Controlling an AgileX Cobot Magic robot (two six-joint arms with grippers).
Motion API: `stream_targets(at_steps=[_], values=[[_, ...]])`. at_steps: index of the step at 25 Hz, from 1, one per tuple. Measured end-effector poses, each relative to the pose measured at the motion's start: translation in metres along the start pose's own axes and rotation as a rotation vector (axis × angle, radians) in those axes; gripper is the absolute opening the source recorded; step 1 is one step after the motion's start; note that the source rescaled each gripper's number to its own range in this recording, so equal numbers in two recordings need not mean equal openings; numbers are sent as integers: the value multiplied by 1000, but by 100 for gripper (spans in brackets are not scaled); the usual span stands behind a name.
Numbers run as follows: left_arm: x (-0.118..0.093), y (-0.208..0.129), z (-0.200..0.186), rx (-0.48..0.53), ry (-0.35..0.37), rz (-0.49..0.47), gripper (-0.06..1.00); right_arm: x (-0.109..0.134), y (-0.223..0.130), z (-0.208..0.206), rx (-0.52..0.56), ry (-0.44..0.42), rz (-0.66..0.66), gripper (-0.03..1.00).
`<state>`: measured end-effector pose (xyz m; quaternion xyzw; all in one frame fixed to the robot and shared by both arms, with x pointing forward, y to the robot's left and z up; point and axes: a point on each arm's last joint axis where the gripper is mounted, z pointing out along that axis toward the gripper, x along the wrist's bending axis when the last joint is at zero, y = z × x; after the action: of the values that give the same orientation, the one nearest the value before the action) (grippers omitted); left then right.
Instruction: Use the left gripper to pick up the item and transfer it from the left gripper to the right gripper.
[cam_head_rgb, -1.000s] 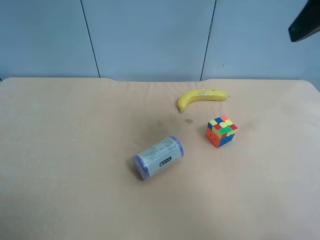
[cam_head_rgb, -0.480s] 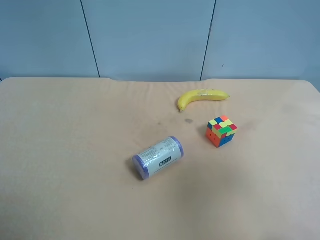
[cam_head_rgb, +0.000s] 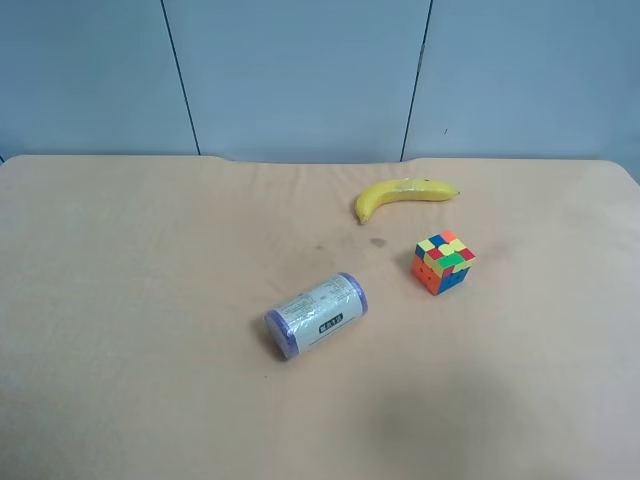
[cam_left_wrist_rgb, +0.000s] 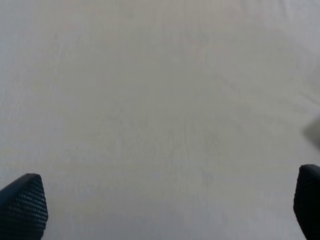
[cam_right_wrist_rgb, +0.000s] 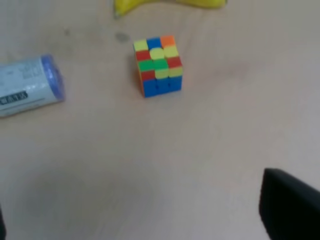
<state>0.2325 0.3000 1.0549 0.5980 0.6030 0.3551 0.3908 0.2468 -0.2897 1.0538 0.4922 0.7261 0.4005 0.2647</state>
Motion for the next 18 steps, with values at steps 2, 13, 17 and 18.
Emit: stream_targets(at_steps=[2,13,17,18], values=[[0,0,0,0,0,0,100,0,-4,-5,-36,-2,-2,100],[0,0,0,0,-1,0,100,1,-7,-9,-58,-4,2,100],[0,0,0,0,-1,0,100,1,-7,-9,-58,-9,7,100],[0,0,0,0,-1,0,100,1,-7,-9,-59,-21,14,100]])
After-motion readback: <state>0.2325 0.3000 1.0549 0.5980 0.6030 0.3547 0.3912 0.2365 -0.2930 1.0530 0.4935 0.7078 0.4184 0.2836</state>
